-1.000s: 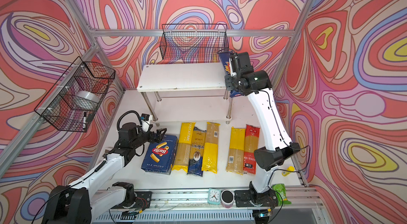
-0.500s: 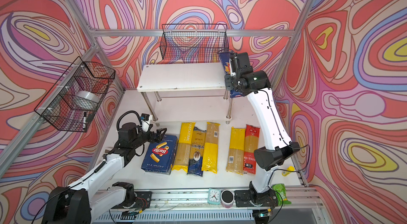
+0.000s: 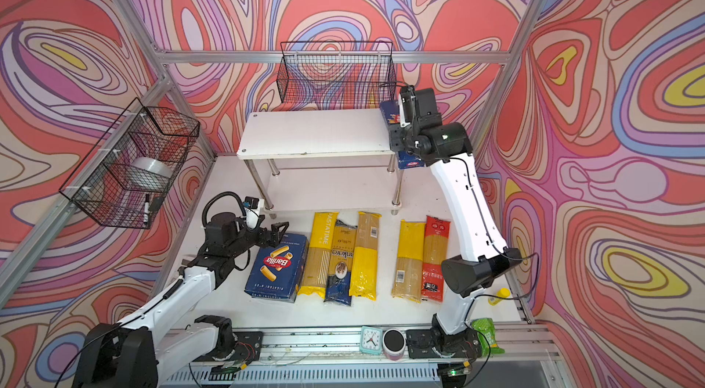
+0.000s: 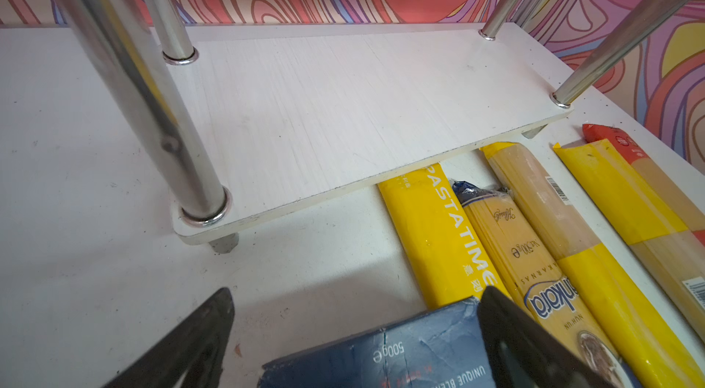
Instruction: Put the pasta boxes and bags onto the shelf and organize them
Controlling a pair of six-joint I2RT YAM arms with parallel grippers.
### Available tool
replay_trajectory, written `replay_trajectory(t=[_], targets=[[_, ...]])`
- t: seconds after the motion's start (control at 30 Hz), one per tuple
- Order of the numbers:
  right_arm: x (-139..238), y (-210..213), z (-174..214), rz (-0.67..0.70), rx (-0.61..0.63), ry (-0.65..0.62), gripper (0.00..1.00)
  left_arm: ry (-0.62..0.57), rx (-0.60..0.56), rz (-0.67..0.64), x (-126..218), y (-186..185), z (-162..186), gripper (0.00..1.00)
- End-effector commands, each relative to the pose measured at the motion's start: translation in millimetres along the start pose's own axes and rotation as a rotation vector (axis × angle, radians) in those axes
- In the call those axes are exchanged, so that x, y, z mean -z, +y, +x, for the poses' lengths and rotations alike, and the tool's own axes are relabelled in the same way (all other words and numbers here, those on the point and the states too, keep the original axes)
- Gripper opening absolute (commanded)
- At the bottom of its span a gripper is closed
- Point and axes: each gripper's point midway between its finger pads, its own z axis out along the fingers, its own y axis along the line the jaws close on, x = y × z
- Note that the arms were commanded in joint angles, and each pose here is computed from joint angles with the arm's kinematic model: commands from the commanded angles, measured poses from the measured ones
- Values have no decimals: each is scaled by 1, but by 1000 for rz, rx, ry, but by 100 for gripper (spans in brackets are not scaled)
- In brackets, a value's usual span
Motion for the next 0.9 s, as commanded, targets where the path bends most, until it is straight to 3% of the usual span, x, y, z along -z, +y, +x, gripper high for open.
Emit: replay_trajectory(t=[0.0,0.5,0.87], targets=[[54,-10,-16,-17,-23,-102,61,-9,-22,12,1,-3,-4,100],[100,-10,52,-102,-71,-11,59,-10,-20,4,0,-2,-5,100],[78,7,78,-171,-55,68,61,-11,-17,-2,1,-1,-5,100]])
